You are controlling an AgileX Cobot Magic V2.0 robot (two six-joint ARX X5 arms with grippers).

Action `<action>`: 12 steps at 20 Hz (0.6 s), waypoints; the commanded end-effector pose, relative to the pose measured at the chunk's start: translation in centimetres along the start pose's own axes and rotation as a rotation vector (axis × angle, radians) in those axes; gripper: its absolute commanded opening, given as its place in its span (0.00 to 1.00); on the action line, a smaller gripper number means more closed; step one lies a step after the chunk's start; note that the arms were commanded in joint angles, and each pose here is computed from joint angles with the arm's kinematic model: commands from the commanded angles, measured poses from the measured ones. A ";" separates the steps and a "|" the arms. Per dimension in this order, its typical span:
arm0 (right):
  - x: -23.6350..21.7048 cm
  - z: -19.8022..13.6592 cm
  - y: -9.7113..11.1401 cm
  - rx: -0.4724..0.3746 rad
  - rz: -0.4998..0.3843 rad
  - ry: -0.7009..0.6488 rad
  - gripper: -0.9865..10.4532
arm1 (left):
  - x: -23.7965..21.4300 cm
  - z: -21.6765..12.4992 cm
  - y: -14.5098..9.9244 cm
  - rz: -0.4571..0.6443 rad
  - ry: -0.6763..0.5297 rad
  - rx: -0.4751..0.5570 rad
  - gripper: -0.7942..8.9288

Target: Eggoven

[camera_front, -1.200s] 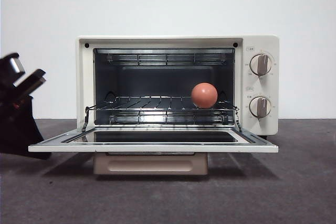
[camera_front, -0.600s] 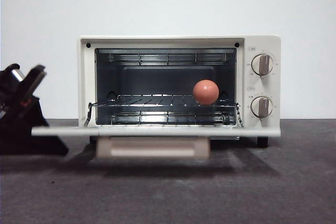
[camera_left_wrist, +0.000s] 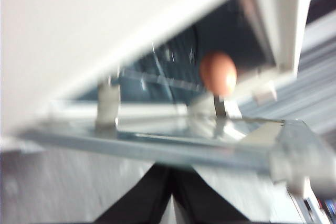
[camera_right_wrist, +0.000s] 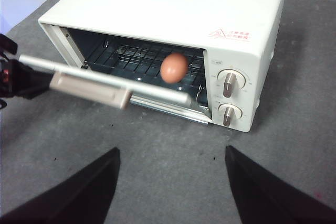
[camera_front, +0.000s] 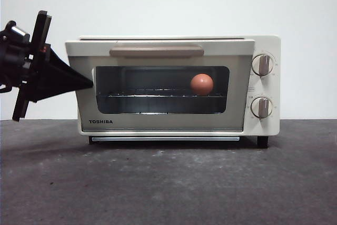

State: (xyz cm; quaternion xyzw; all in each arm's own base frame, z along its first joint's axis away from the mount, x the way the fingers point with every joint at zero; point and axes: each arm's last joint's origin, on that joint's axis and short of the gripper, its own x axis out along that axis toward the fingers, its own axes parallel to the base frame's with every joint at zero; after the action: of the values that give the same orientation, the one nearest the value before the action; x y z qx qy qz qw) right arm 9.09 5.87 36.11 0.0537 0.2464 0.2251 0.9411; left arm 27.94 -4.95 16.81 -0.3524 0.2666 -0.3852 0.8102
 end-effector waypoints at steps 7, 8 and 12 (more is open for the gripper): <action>-0.2 0.1 0.1 0.003 0.001 0.018 0.37 | -0.1 1.3 -1.4 -0.024 -0.055 0.004 0.09; -0.1 0.1 0.1 0.003 0.007 0.022 0.37 | -0.2 1.3 -1.8 -0.028 -0.055 0.012 0.09; 0.0 0.0 0.1 0.001 0.008 0.040 0.35 | -1.1 1.6 -4.0 -0.030 -0.049 0.060 0.09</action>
State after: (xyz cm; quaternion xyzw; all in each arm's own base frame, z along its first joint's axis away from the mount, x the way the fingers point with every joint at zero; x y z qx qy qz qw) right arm 8.97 5.82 35.69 0.0464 0.2695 0.2248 0.9353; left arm 26.60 -5.22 20.44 -0.3580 0.2426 -0.3892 0.8133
